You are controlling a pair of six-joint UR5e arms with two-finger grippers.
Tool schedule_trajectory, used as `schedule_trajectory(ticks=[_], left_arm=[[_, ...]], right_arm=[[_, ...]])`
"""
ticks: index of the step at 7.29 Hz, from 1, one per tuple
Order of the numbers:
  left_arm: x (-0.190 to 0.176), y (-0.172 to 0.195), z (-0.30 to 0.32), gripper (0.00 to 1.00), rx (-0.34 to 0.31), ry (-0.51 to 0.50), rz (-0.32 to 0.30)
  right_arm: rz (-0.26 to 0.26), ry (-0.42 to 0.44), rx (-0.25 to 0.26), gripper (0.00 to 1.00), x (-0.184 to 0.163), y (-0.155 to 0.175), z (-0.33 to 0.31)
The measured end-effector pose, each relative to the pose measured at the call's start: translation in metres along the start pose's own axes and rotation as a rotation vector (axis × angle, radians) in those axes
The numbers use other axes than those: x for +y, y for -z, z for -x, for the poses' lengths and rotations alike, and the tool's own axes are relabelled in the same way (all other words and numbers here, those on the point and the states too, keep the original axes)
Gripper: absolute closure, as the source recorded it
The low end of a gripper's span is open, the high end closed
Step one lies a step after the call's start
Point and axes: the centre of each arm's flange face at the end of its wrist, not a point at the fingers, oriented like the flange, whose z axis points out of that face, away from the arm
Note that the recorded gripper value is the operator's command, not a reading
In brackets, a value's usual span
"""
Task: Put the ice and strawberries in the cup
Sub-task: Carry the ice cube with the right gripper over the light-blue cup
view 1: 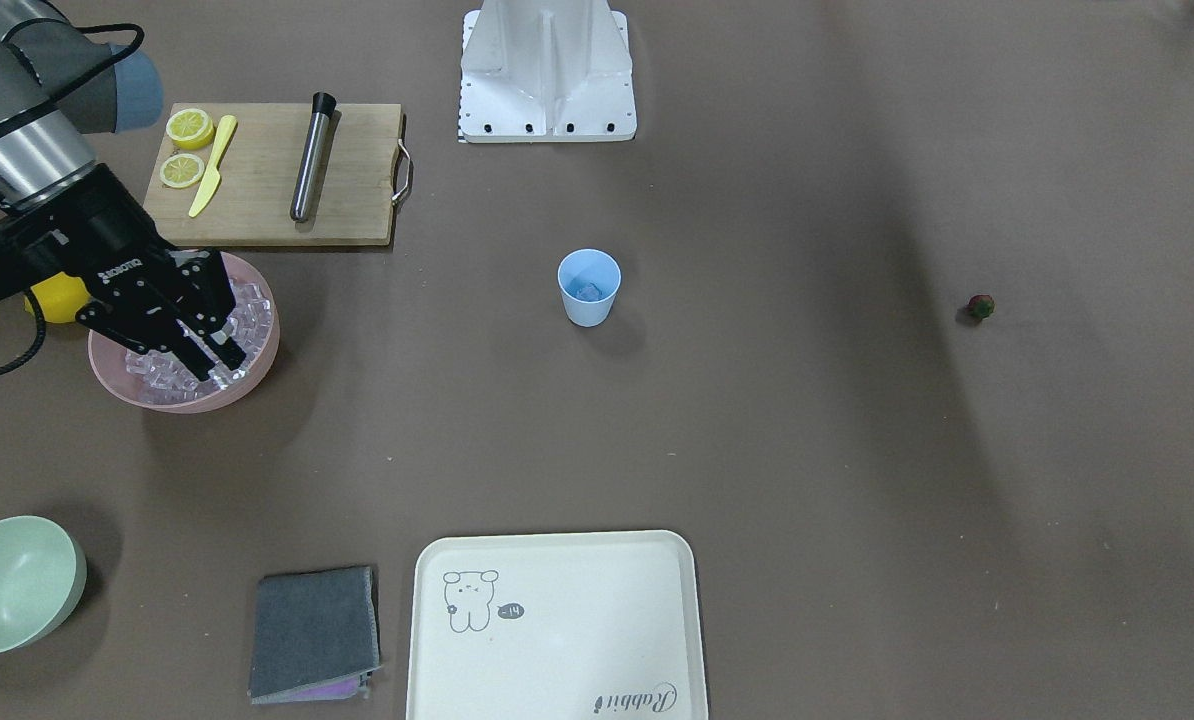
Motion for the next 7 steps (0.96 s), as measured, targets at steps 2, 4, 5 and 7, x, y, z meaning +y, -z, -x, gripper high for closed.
schedule_trajectory(ticks=[2,4,5,7], left_arm=[[-0.001,-0.003,-0.004,0.02,0.004,-0.008,0.004],[-0.001,-0.004,-0.005,0.02,0.004,-0.008,0.007],[-0.001,-0.004,-0.005,0.02,0.004,-0.008,0.007],[-0.001,-0.004,-0.005,0.02,0.005,-0.007,0.007]], right_arm=[[-0.011,0.051,-0.068,1.00,0.023,-0.026,0.065],[-0.031,0.084,-0.113,1.00,0.064,-0.053,0.123],[-0.038,0.096,-0.127,1.00,0.082,-0.061,0.146],[-0.042,0.134,-0.140,1.00,0.122,-0.075,0.195]])
